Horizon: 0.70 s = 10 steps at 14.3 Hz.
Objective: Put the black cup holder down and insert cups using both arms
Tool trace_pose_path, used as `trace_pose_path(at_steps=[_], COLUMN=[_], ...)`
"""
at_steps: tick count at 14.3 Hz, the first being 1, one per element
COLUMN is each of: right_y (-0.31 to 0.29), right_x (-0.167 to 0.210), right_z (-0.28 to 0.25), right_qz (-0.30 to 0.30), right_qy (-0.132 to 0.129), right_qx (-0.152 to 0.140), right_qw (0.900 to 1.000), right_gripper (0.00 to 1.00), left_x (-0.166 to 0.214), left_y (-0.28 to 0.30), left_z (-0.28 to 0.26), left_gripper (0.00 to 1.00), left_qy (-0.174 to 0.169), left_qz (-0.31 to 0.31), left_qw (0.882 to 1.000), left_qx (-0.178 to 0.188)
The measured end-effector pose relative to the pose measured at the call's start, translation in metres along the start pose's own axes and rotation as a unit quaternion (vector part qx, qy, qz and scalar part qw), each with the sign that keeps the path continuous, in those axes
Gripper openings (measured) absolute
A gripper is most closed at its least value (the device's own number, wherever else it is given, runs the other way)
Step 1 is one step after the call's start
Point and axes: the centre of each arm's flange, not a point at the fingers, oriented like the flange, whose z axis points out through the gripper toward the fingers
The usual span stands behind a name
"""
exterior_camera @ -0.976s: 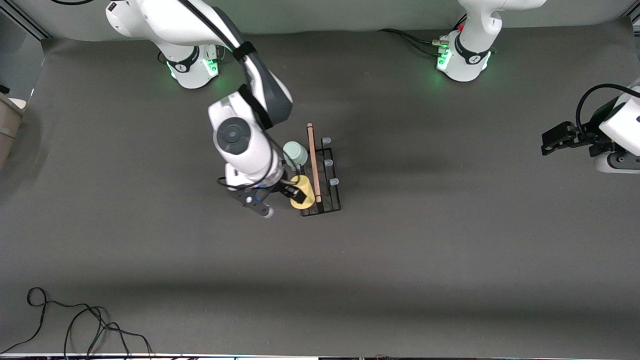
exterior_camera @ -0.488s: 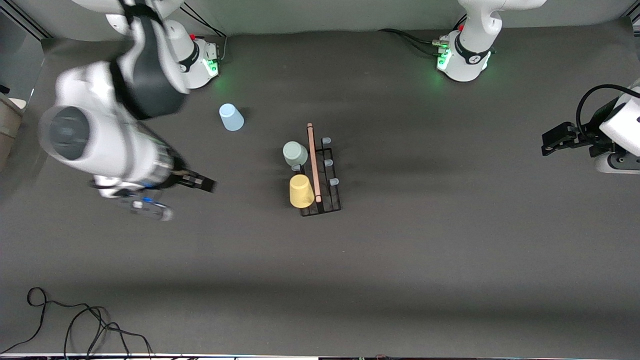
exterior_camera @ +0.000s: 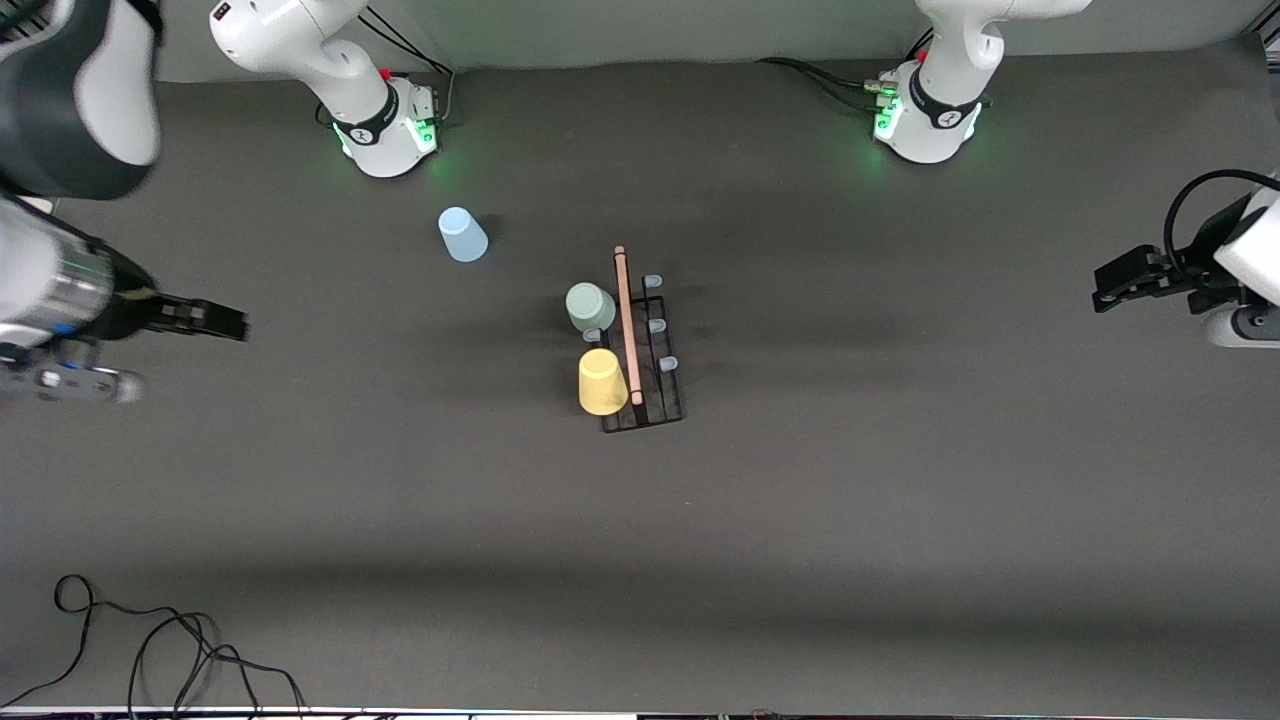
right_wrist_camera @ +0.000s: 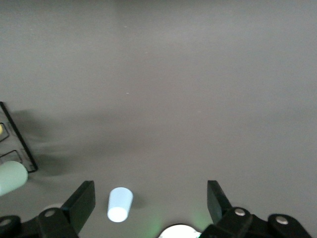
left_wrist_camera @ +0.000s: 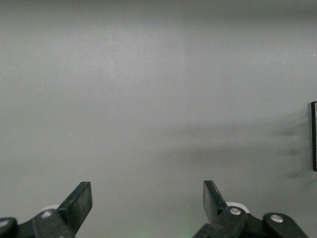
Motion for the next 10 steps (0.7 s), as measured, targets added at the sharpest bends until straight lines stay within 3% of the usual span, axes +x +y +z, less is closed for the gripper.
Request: trace_pose_path(at_steps=[10], right_y=[0.0068], right_x=[-0.0012], right_z=[-0.0021], right_qz=[-0.001], right_qy=[0.001], right_qx=[-0.003], right_qw=[1.000], right_gripper=[1.00], left_x=[0.0003], left_y=[0.0065], left_z=[-0.0009], left_gripper=[1.00], left_qy=[0.003], left_qz=[0.006], left_qw=[1.000], left_qx=[0.000])
